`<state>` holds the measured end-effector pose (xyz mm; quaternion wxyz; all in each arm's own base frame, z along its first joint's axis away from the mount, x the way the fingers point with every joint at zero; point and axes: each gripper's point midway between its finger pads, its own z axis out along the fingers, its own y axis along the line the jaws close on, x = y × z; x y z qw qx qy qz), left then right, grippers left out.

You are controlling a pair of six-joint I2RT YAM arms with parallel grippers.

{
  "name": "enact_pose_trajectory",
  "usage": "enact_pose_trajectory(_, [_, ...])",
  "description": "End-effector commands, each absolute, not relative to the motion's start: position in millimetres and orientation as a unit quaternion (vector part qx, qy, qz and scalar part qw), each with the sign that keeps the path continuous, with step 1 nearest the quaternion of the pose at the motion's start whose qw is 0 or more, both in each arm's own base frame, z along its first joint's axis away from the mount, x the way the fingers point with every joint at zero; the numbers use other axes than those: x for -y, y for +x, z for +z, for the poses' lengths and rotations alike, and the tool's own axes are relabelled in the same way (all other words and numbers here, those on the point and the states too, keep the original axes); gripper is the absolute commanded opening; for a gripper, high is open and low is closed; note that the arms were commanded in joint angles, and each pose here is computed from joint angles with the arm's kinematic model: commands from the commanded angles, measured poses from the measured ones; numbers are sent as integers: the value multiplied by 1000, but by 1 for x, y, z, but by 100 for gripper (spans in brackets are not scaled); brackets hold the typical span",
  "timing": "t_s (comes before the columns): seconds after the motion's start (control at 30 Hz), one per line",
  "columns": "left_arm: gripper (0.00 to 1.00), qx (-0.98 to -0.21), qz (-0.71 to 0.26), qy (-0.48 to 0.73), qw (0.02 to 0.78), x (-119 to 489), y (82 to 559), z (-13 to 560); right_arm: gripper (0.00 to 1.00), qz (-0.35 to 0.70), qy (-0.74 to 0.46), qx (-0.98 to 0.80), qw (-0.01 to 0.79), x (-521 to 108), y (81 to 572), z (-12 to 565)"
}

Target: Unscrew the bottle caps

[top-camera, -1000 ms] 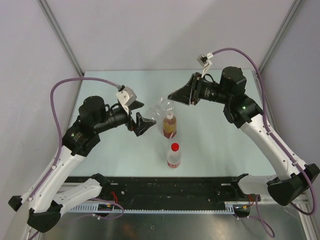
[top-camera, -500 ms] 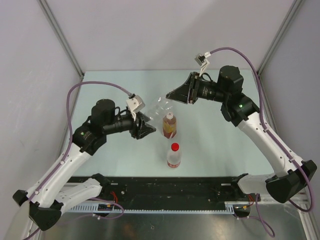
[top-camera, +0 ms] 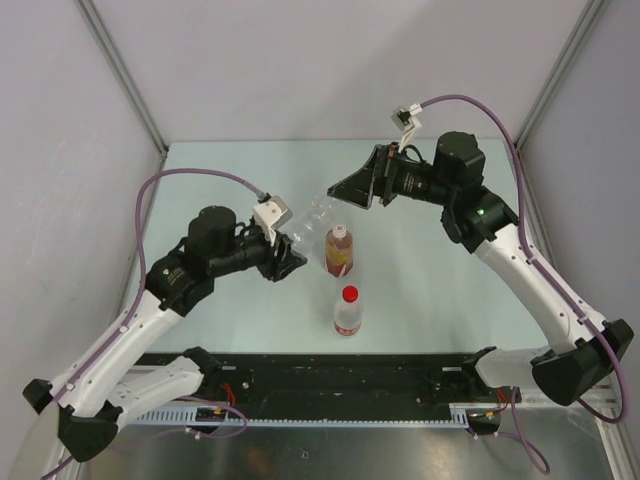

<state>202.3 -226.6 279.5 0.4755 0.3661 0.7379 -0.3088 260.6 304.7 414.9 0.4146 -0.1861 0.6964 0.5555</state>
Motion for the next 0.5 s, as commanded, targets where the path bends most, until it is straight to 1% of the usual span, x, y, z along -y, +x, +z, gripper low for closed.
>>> enact_pose_trajectory(0.0, [26,-756,-236,347,502,206,211,274,98,532,-167,-693,457,-289,265,430])
enact_pose_trajectory(0.17, [23,-769,-153,323,530,187,219,272,99,522,-145,-708,453,-284,271,424])
enact_pose_trajectory(0.33, [18,-771,-92,312,547,175,221,273,99,530,-134,-726,417,-291,275,408])
enact_pose_trajectory(0.47, [16,-773,-42,316,549,170,222,266,97,544,-132,-731,390,-299,276,400])
